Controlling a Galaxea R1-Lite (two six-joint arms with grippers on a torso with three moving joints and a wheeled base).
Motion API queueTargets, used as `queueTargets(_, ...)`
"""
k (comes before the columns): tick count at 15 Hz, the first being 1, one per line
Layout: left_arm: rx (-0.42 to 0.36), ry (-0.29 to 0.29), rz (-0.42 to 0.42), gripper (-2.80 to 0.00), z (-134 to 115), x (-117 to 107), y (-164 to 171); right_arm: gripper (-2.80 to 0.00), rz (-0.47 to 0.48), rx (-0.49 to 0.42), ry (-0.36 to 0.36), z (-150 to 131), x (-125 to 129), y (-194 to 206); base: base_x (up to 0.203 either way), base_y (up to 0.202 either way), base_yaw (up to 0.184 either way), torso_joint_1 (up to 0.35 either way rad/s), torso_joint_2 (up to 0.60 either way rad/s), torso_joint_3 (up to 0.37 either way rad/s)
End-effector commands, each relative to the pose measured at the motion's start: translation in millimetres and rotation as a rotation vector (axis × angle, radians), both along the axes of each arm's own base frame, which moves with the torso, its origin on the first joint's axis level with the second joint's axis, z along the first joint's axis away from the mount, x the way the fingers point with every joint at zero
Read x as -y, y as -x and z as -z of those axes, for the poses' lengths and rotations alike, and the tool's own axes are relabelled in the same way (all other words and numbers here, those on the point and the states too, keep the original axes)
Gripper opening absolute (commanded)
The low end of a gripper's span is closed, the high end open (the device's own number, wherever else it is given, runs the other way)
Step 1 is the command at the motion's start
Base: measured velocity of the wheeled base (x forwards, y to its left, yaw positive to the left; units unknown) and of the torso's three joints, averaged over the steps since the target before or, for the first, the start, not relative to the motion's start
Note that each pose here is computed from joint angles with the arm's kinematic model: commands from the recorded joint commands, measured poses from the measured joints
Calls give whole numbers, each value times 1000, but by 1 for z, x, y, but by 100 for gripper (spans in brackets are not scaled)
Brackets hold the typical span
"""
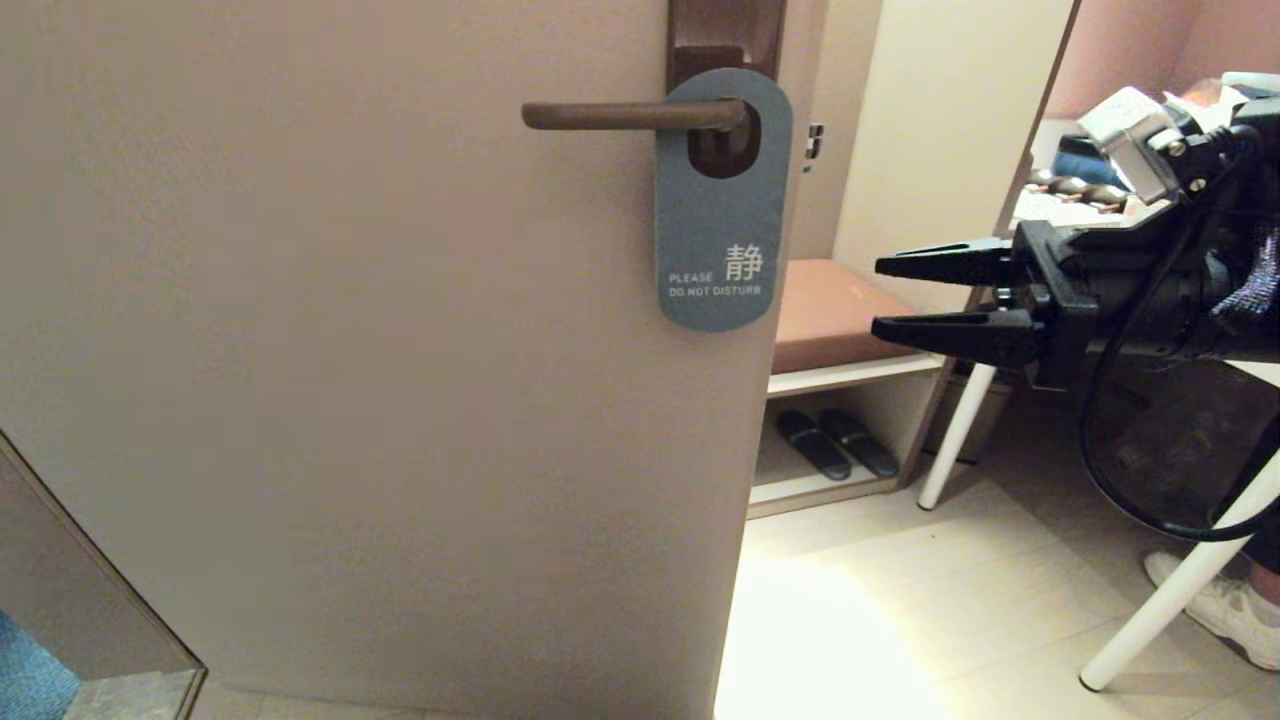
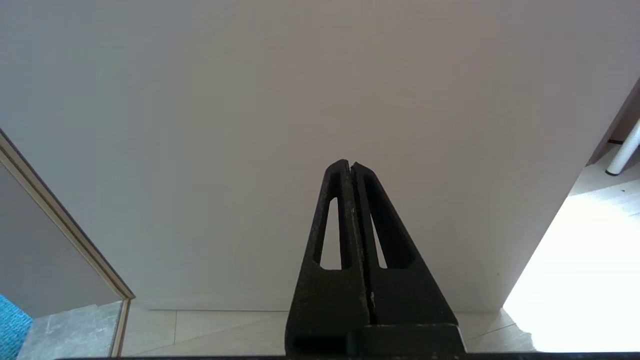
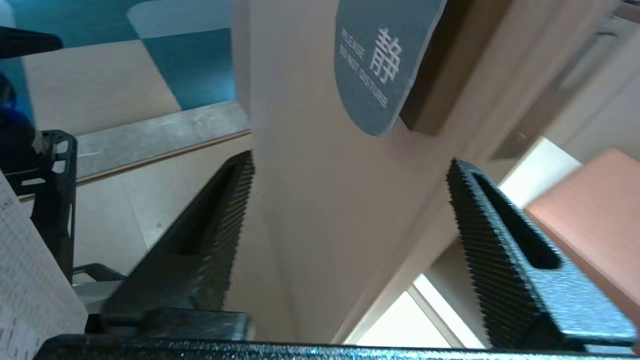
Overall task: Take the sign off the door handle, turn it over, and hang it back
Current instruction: Take down the sign
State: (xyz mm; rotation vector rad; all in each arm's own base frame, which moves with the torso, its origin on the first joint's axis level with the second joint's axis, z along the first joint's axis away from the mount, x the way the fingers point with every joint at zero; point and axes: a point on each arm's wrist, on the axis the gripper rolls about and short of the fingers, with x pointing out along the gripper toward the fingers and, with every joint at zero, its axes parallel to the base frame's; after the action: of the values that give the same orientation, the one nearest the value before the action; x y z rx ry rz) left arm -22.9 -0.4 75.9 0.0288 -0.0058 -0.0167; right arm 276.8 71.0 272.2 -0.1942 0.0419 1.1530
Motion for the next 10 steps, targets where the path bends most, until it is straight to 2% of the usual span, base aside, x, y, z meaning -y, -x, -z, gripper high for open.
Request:
queueTargets(1, -1, 0, 0, -280, 0, 0, 0, 0, -23, -3, 0, 2, -6, -7, 0, 0, 0, 0, 0, 0)
queueTargets(10, -1, 0, 0, -280, 0, 0, 0, 0, -82, -18, -6, 7, -20, -29, 0, 0, 0, 0, 0, 0)
